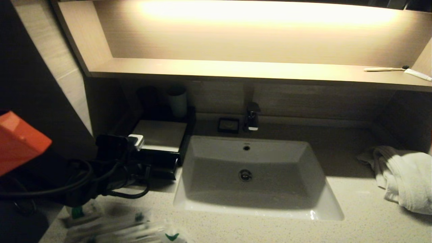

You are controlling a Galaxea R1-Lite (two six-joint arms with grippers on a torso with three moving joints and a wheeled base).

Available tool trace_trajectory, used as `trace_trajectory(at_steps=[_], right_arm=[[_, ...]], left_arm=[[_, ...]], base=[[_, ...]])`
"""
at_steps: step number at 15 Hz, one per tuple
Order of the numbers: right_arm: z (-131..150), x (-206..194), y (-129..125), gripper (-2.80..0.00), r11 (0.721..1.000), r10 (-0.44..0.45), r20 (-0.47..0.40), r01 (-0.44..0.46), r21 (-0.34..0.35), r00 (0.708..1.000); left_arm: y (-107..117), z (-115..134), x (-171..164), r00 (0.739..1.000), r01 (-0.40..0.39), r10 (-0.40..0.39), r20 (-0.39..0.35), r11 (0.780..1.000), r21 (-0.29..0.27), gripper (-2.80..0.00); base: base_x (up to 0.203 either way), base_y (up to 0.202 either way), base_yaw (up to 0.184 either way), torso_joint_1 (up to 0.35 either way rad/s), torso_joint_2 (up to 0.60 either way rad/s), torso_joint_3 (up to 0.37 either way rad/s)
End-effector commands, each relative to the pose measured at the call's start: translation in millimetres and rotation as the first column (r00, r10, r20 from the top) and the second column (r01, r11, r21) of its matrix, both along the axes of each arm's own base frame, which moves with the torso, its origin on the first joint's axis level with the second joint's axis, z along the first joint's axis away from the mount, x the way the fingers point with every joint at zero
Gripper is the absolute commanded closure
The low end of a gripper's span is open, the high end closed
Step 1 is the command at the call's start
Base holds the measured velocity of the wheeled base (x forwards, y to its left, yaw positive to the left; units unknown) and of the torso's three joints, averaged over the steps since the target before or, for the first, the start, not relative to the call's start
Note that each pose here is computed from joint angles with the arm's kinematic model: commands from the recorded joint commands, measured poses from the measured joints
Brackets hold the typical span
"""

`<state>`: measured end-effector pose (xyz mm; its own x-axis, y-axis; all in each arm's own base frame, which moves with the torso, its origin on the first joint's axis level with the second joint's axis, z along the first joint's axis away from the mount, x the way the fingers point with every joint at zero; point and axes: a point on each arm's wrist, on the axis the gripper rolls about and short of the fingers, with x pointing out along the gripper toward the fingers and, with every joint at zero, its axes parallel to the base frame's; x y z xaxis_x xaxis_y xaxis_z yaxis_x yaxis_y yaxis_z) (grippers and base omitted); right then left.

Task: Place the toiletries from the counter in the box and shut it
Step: Open the drawer

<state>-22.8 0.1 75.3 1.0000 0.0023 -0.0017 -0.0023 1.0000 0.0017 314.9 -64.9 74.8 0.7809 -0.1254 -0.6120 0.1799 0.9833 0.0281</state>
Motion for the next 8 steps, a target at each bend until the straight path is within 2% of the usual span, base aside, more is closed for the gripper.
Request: trace_trajectory(at_steps=[1,8], right_arm=[[0.0,0.0,0.0,0.00,1.000,0.001,0.000,-0.001,0.000,1.000],[0.0,0.0,0.0,0.00,1.000,0.001,0.000,-0.001,0.000,1.000]], left_arm=[[0.2,1.5,-0.4,1.000,0.001,-0.001,0.005,1.000,0.003,0.00],[1.3,7.4,-6.1,1.000,0.013,-0.012,-0.022,1.000,0.021,0.00]], base=[[0.000,0.000,0.000,0.000,0.00,0.000],[0.000,0.000,0.000,0.000,0.00,0.000]])
